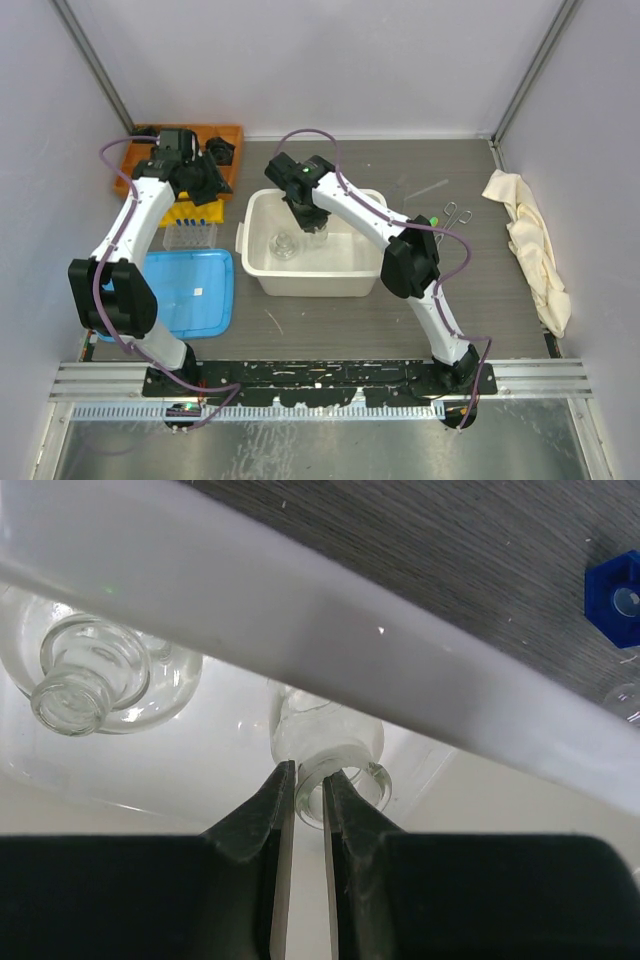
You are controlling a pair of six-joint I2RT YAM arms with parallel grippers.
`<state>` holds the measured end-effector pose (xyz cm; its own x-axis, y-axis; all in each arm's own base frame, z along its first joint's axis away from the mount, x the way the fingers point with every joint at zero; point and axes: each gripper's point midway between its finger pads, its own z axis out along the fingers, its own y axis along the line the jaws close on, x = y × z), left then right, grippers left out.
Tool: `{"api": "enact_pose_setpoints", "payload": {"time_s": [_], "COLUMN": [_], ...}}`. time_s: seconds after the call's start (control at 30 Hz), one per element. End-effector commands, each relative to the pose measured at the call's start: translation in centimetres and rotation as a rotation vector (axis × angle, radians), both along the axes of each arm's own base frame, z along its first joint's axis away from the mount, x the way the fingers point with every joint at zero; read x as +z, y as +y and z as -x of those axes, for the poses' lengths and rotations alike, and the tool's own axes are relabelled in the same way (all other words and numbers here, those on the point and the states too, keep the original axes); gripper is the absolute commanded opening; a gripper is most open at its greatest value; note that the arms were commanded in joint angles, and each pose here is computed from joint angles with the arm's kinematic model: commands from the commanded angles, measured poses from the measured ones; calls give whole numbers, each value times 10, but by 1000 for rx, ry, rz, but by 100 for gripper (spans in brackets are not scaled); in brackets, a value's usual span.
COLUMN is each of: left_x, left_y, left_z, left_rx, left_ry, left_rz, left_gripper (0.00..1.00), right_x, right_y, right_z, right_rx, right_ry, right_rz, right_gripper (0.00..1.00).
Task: Organize the chemistry lab equipment
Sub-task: Place the collection bottle in the storage box.
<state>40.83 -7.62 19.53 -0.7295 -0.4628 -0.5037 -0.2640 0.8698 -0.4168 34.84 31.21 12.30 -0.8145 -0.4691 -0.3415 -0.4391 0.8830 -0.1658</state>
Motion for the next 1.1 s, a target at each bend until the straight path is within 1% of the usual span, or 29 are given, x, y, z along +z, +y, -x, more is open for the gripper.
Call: {"api": "enact_pose_setpoints", "payload": {"time_s": [0.0, 0.27, 0.37, 0.77, 0.87, 1.07], "left_x": [16, 13, 13, 13, 12, 13], "left_y": [4, 3, 3, 3, 3, 3], "left_z": [-2, 0, 0, 0, 0, 0], "left_rx": [-4, -6, -5, -7, -5, -7], "left_ry": [-56, -49, -48, -50, -49, -51], "left_rz": [-7, -3, -4, -4, -3, 0], "left_gripper": [46, 46, 46, 47, 46, 46], "right_x": [12, -6, -5, -1, 1, 10], "right_y": [-3, -5, -4, 3, 3, 7], "right_z": [-1, 5, 6, 2, 2, 1], "right_rx": [-9, -14, -18, -18, -18, -17], "right_ry": [-40, -6, -10, -25, -28, -43], "right_rz": [-2, 19, 11, -18, -25, -55], "right_gripper": [1, 3, 4, 14, 19, 34]}}
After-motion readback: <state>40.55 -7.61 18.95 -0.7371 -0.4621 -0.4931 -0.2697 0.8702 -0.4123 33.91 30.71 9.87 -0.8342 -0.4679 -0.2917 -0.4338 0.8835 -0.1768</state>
